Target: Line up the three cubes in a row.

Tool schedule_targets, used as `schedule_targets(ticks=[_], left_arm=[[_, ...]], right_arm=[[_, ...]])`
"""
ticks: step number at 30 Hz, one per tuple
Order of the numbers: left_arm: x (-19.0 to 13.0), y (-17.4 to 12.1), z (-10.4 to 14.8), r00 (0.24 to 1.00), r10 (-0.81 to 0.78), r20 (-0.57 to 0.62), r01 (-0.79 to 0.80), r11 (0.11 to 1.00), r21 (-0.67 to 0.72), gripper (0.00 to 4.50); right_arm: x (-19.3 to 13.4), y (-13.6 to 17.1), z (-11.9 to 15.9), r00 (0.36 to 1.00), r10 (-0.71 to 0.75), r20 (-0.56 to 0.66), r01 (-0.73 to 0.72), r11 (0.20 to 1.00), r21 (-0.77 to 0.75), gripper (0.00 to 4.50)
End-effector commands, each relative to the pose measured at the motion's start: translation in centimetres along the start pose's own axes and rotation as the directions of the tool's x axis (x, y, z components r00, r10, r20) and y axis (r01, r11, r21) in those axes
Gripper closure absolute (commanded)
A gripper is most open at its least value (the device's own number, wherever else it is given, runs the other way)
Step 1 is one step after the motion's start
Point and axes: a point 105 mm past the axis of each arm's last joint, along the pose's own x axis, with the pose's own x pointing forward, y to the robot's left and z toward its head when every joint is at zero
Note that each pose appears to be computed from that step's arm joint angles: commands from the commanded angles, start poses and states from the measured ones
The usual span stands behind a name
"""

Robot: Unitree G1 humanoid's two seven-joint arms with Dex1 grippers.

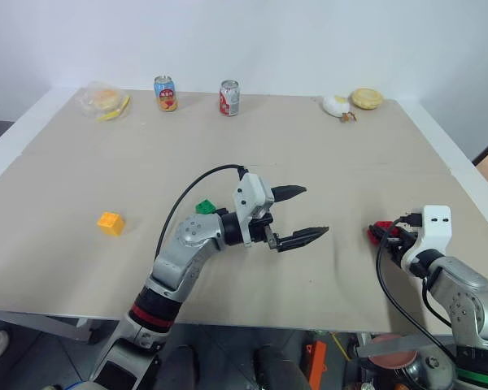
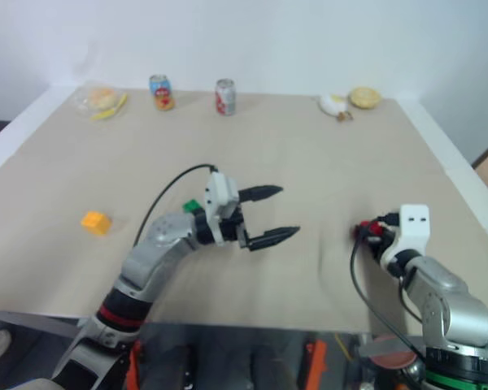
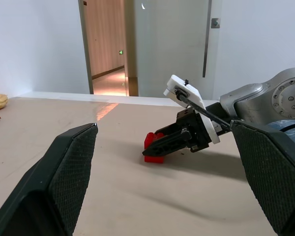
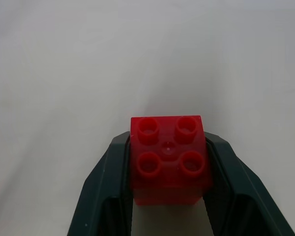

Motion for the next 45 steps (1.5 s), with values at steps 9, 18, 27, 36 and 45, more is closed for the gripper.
schedule_targets(ticks=[9, 18, 27, 36, 45], left_arm=[[-8.4, -0.3, 0.8, 0.986, -0.086, -0.142, 0.093, 0.995, 0.046, 0.00], [-13.1, -0.6, 0.3, 0.954, -0.075, -0.291, 0.089, 0.995, 0.036, 0.00], [-12.7, -1.5, 0.4, 0.961, -0.040, -0.275, 0.051, 0.998, 0.031, 0.00], [-12.5, -1.6, 0.4, 0.962, -0.025, -0.273, 0.034, 0.999, 0.027, 0.00], [-12.2, -1.3, 0.3, 0.963, -0.014, -0.267, 0.019, 1.000, 0.018, 0.00]], right_arm=[[-4.1, 13.3, 4.4, 0.603, 0.776, -0.186, -0.763, 0.492, -0.419, 3.23], [-2.3, 15.7, 3.3, 0.388, 0.864, -0.322, -0.820, 0.164, -0.548, 3.23], [-1.1, 14.7, -0.3, 0.269, 0.847, -0.458, -0.869, 0.009, -0.494, 3.23], [-0.7, 14.4, -0.5, 0.244, 0.837, -0.490, -0.874, -0.029, -0.486, 3.23], [-1.4, 14.7, 0.1, 0.232, 0.856, -0.463, -0.879, -0.019, -0.476, 0.11]])
